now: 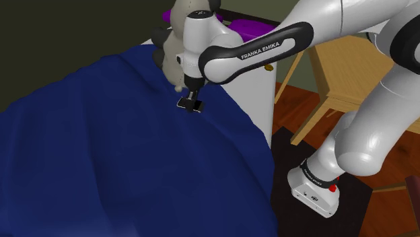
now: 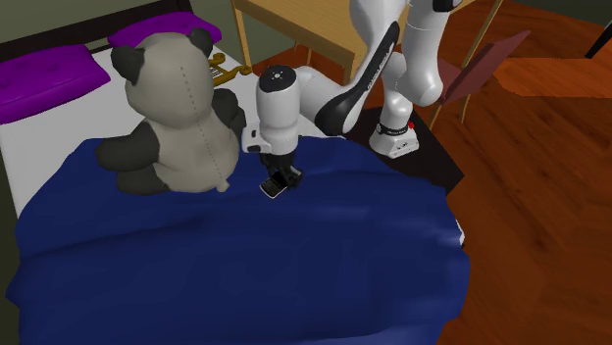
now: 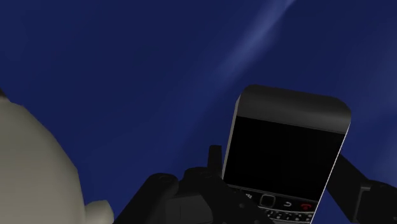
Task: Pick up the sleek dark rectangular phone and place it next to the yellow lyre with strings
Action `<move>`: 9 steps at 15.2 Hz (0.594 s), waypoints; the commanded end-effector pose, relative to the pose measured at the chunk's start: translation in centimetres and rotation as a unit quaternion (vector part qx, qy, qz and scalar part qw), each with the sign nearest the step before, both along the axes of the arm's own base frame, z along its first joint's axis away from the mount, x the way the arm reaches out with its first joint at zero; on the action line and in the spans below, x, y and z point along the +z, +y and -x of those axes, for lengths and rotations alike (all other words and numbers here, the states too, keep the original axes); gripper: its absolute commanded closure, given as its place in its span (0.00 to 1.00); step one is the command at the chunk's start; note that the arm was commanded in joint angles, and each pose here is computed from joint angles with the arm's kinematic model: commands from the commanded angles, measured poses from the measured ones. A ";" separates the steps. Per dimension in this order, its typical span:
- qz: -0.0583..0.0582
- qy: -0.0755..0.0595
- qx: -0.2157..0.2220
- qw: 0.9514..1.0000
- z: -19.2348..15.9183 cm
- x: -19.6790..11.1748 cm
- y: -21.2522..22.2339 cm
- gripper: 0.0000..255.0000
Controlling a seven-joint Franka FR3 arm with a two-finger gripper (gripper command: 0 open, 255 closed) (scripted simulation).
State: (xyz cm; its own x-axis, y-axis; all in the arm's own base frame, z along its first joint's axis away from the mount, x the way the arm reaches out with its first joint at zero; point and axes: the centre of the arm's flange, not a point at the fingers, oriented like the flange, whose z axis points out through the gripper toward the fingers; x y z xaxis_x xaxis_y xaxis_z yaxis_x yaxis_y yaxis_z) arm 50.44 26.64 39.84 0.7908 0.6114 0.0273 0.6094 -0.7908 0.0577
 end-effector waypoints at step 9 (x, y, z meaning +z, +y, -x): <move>0.000 0.000 0.000 1.000 0.0 5.4 -0.1 1.00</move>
